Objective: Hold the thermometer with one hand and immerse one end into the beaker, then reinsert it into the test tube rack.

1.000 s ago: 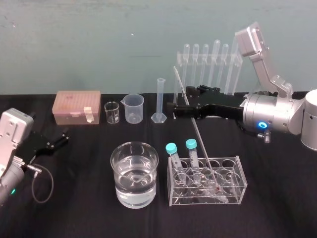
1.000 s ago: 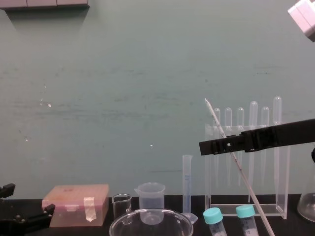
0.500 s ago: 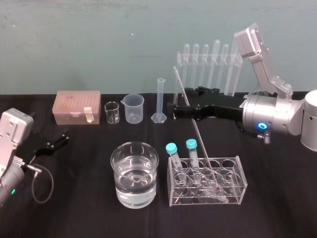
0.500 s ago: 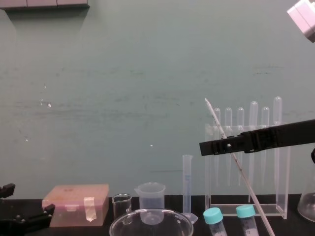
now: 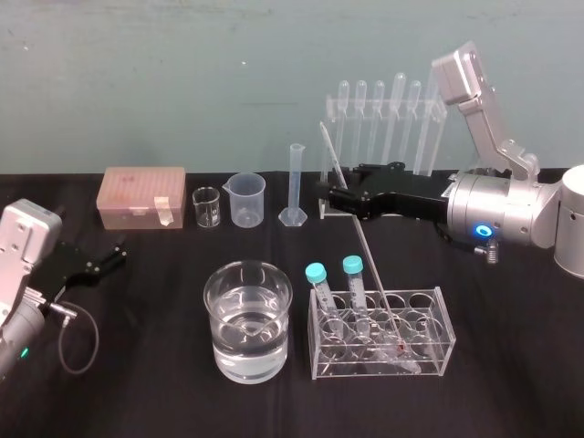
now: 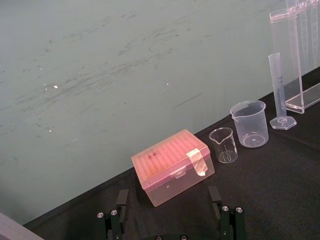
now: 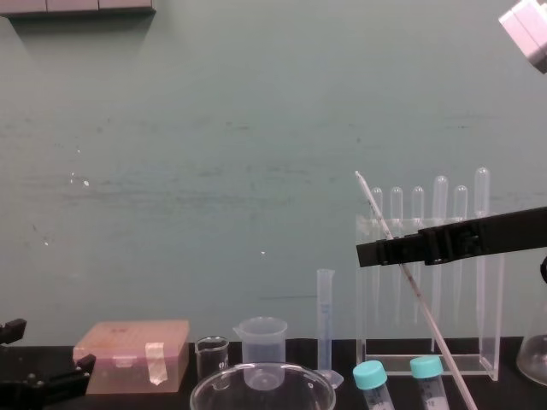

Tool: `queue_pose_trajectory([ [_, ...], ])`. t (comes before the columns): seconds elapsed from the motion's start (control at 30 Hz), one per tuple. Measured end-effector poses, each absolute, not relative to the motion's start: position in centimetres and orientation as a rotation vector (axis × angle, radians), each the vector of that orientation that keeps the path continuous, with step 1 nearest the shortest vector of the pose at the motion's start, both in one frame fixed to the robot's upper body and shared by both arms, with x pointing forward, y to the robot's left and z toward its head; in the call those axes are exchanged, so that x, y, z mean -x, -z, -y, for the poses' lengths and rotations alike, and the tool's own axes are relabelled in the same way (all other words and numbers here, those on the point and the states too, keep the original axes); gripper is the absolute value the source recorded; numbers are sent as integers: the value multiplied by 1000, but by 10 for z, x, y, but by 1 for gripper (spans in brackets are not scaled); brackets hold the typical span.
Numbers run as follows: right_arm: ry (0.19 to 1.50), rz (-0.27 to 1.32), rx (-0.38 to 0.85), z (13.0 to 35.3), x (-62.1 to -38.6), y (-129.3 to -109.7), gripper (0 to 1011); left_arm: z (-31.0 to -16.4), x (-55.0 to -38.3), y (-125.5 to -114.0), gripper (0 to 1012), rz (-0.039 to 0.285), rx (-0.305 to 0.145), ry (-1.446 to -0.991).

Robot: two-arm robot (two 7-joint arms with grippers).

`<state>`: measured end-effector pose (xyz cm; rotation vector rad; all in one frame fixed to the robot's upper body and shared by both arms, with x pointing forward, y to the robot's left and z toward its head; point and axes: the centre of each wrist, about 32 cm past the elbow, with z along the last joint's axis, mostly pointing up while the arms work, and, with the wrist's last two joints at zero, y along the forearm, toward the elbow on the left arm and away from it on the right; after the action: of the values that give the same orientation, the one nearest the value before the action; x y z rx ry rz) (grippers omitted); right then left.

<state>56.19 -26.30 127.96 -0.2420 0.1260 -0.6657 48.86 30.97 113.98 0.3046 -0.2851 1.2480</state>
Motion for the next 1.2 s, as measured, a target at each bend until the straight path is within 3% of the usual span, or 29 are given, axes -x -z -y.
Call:
queue_pose_trajectory([
  [0.23,666,-126,242,263,-562,-1280,224,-310,-489,-1140,1008,285,-304,-1248],
  [0.43,666,-127,241,263,-562,-1280,66,-310,-489,-1140,1008,285,-305,-1248],
  [0.87,675,-91,198,267,-556,-1277,57,-310,-489,-1140,1008,285,-305,-1248],
  [1.2,647,47,26,284,-533,-1273,56,-310,-489,-1140,1008,285,-305,-1248],
])
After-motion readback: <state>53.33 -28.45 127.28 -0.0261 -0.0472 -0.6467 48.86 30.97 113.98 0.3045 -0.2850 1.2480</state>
